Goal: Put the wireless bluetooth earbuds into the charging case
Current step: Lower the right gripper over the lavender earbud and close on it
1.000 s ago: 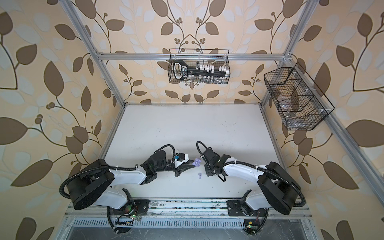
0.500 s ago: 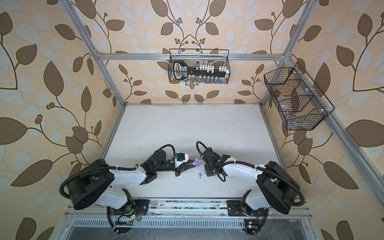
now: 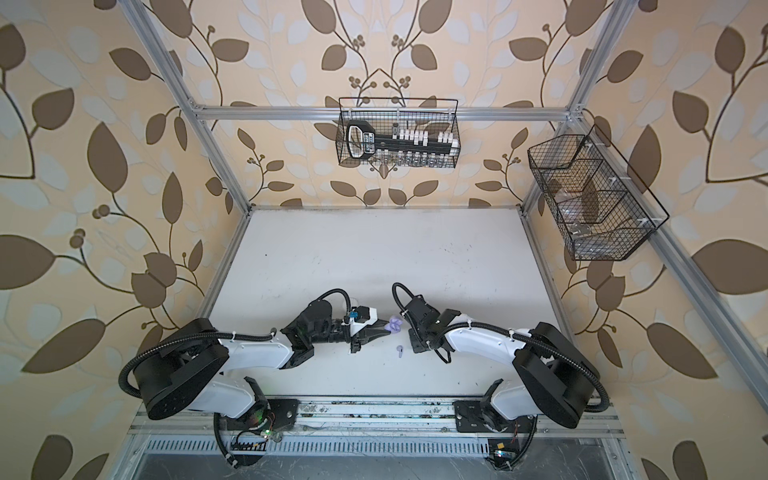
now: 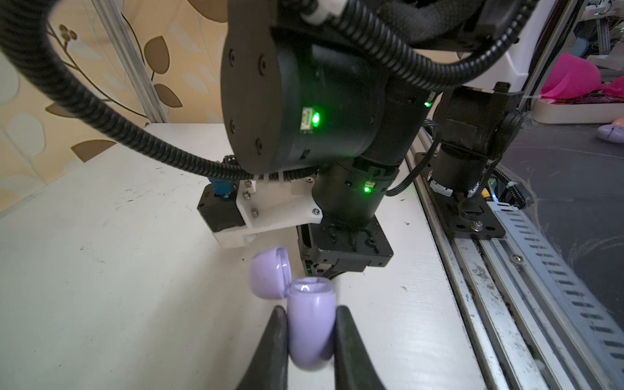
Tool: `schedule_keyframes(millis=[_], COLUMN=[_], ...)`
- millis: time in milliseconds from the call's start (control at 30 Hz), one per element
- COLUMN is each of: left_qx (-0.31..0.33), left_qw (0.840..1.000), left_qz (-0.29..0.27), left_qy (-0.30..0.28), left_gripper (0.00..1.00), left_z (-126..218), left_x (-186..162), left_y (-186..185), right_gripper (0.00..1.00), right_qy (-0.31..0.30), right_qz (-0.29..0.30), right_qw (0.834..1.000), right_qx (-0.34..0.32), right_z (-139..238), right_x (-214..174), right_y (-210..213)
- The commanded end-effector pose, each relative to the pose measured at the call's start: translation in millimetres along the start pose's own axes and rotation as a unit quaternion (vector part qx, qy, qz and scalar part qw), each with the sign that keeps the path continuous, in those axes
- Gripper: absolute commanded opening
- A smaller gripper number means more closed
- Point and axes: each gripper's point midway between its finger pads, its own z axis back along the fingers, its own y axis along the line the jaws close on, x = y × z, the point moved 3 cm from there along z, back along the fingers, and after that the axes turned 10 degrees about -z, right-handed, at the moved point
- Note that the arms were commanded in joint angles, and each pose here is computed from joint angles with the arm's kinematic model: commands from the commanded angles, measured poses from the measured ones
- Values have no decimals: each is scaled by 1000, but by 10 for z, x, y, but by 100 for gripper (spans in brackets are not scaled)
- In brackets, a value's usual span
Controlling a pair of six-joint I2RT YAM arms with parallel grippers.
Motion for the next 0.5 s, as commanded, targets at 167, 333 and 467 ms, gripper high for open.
schedule_keyframes(millis=[167,333,467], left_qx=[-11,-12,-13], left_qw=[1000,1000,1000], left_qz=[-10,-7,-6], left_qy=[-20,-20,-23], left_gripper=[0,0,0], left_z=[-5,-7,-12], left_x=[97,101,114], left_y=[-32,-32,-30], right_gripper=[21,20,18], right_qy=[6,4,-1], right_qz=[-2,-3,-6], right_qw=[1000,1000,1000], right_qx=[-6,-4,2], right_z=[5,16,38], right_x=[-11,-12,-1], right_y=[-19,-19,-13])
